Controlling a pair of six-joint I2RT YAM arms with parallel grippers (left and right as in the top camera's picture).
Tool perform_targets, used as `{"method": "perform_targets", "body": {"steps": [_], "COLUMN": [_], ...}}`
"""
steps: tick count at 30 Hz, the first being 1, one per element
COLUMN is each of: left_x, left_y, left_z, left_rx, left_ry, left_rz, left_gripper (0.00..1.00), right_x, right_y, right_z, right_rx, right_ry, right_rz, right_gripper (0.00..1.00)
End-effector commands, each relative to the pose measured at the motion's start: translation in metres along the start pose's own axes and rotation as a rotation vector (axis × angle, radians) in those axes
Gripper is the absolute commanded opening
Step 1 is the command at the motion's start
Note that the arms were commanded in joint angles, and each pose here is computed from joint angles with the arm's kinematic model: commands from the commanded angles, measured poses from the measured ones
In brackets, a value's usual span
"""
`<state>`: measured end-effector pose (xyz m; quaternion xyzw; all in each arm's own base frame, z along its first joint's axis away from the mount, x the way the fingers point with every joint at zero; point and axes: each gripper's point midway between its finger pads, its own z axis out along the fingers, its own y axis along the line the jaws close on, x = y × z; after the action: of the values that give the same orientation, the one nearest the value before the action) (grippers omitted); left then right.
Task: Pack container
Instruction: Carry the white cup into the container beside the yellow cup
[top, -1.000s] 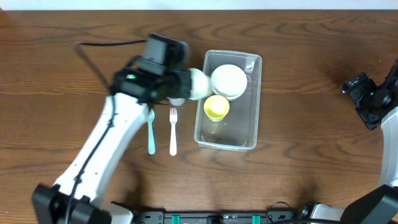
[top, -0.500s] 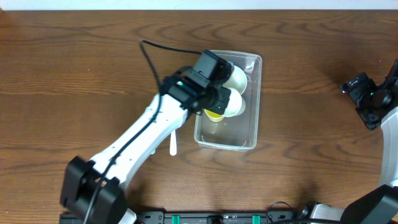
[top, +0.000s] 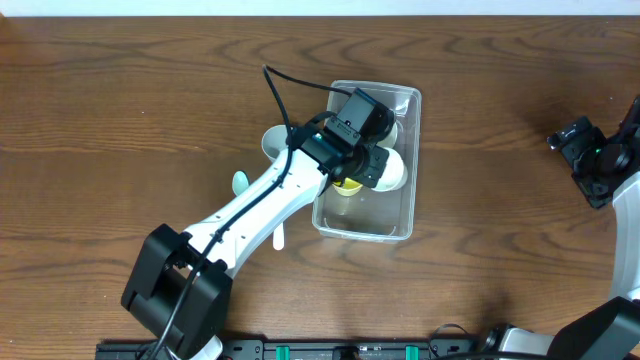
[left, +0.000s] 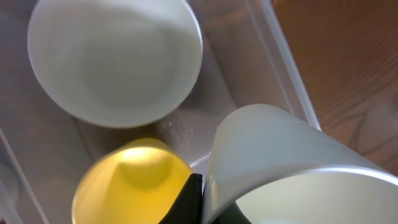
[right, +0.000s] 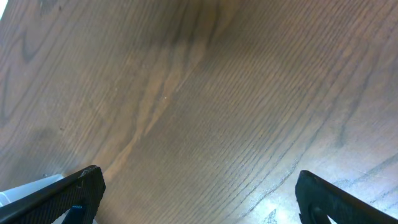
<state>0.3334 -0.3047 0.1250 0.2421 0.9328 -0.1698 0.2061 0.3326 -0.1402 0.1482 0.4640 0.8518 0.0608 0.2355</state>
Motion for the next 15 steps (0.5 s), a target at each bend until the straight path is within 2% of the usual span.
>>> {"method": "perform_targets", "body": {"steps": [1,14,15], "left_x": [-0.008,-0.001,0.000], "left_y": [0.001,0.013,0.013], "left_z": [-0.001,0.029,0.029], "left_rx": [-0.022,-0.069,-0.069], "left_ry": [-0.026,0.012,0.013], "left_rz": [0.027,0.049,0.049], "left_gripper": [0.06,0.06,0.09], "right_x": [-0.004,-0.004,-0.004], "right_y": [-0.003,-0.003,-0.003], "right_z": [0.000,0.000,0.000], "right_rx": [0.011,0.011,0.011], "right_ry": [-0.009,-0.009,-0.009], "right_rz": [0.020,0.020,0.020], "right_gripper": [0.99,0.99,0.99]}}
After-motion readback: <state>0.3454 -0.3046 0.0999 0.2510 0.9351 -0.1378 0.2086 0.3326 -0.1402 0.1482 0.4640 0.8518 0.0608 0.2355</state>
